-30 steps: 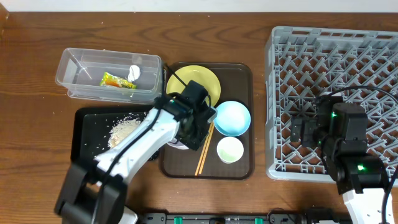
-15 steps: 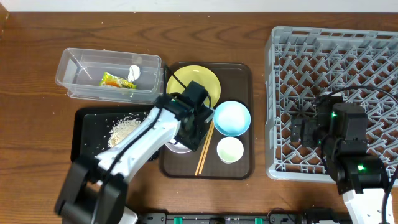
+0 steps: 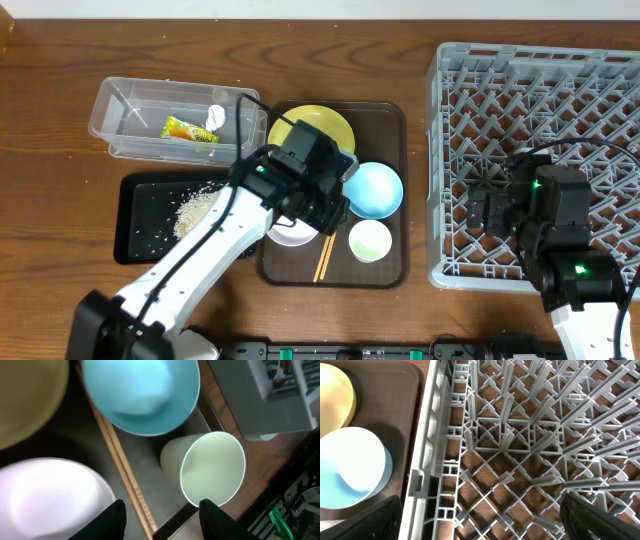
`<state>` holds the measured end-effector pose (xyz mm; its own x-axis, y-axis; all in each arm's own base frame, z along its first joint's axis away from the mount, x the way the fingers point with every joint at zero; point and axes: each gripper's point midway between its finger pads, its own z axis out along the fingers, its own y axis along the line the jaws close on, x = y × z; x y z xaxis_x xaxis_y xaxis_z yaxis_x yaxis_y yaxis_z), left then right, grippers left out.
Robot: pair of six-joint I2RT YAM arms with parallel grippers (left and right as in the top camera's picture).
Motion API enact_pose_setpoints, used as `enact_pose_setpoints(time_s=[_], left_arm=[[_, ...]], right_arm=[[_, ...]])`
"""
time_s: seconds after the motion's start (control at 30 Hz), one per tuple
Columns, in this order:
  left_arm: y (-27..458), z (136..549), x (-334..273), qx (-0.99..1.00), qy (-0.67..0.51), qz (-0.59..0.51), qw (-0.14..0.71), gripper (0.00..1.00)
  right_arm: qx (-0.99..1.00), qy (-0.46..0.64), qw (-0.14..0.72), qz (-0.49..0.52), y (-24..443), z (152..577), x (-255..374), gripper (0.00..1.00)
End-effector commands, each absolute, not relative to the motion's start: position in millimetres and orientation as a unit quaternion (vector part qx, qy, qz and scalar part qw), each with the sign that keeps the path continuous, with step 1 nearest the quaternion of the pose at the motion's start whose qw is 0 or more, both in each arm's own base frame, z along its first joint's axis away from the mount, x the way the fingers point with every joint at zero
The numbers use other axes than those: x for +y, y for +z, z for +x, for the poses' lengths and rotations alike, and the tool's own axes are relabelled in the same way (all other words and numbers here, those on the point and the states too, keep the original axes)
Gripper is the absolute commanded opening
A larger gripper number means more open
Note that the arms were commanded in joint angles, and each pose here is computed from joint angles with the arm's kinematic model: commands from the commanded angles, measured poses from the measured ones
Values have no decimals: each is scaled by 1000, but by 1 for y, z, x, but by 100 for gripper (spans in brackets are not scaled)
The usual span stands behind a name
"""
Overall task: Sort waste into correct bins and load items into the dishwasher rack
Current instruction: 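Grasp the small white cup with the left gripper and lift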
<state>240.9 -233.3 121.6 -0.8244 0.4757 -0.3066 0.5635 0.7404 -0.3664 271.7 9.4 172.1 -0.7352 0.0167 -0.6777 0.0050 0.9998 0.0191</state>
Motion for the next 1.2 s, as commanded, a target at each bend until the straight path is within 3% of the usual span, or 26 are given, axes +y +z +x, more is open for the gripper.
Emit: enact_pose_setpoints(time_s=[0.0,0.2,0.4,0.5,0.77,0.97,1.1,1.17], left_arm=[[103,228,-245,929,-234,282,58,50],[70,217,-263,929,-223,296,16,47],[51,212,-264,935,-209,285,-13,25],[52,220,-257,940,-188,284,4,6],[107,254,-239,944,-211,236,88,6],[165,314,-199,941,-259,84,201,6],[190,351,-194,903,-376,-27,207,6],[205,357,-209,868,-461,-24,182,6]], right_arm=[[928,7,372,16,180,274,6,99],[929,7,370,16,179,273,6,99],[930,7,368,16,178,273,6,99],[930,7,368,16,178,273,6,99],[926,7,376,16,181,276,6,99],[912,25,407,36,193,288,9,99],[902,135,410,-19,201,289,51,99],[889,206,400,-83,205,282,81,99]])
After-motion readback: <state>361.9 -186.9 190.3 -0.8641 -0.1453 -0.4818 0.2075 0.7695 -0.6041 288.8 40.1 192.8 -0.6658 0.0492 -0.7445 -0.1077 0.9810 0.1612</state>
